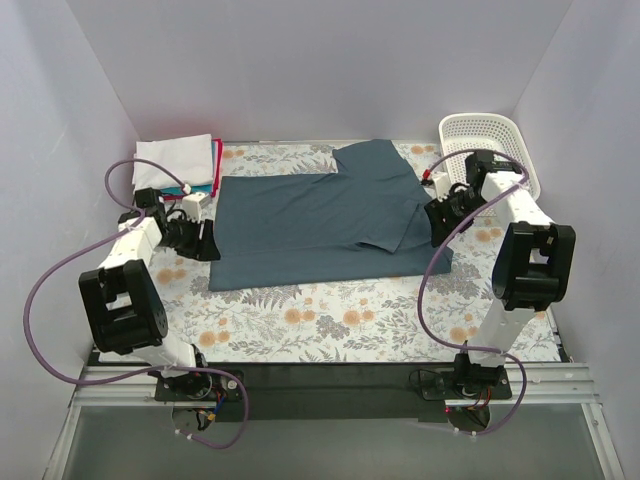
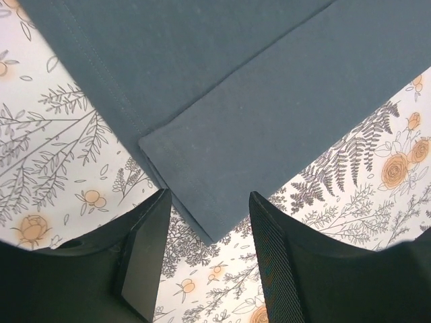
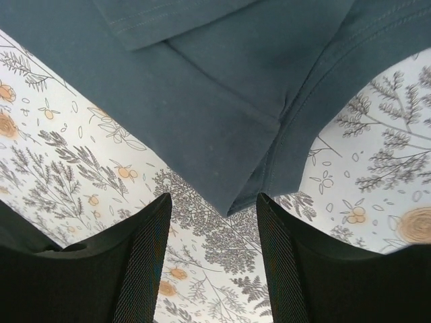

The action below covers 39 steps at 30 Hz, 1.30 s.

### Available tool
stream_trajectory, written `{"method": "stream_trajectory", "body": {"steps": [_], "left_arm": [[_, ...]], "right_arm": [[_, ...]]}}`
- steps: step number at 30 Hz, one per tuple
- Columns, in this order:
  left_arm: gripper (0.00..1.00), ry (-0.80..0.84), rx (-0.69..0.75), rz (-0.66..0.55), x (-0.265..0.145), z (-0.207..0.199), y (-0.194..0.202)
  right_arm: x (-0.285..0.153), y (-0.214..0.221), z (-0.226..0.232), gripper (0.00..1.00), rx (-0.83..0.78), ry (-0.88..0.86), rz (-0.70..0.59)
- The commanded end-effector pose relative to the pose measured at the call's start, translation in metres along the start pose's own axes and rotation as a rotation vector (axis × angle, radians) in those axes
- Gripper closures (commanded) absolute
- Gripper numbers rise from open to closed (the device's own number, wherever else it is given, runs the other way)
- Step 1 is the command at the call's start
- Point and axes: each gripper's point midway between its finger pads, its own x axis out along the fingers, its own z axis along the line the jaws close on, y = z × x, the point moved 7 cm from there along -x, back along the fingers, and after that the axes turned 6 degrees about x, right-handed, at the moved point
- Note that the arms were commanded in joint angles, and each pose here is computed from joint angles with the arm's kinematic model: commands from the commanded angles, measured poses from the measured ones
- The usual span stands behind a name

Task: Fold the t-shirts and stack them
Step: Fold the tshirt

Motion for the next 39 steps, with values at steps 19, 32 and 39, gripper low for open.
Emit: {"method": "stream_trajectory", "body": {"steps": [19, 32, 39], "left_arm": [[0.73, -0.129, -0.083, 0.348, 0.043, -0.002, 0.078], [0.76, -0.145, -0.017, 0.463, 0.018, -0.029, 0.119], [0.57, 0.115, 0.162, -0.001, -0.014, -0.067, -0.017]], "right_arm": [[0.057, 0.072, -0.016, 0.85, 0.22, 0.002, 0.184], [0.048, 0.144, 0.029, 0.99, 0.166, -0.006, 0.339], [0.002, 0.103, 0.046, 0.55, 0.147, -0.071, 0.162]]}}
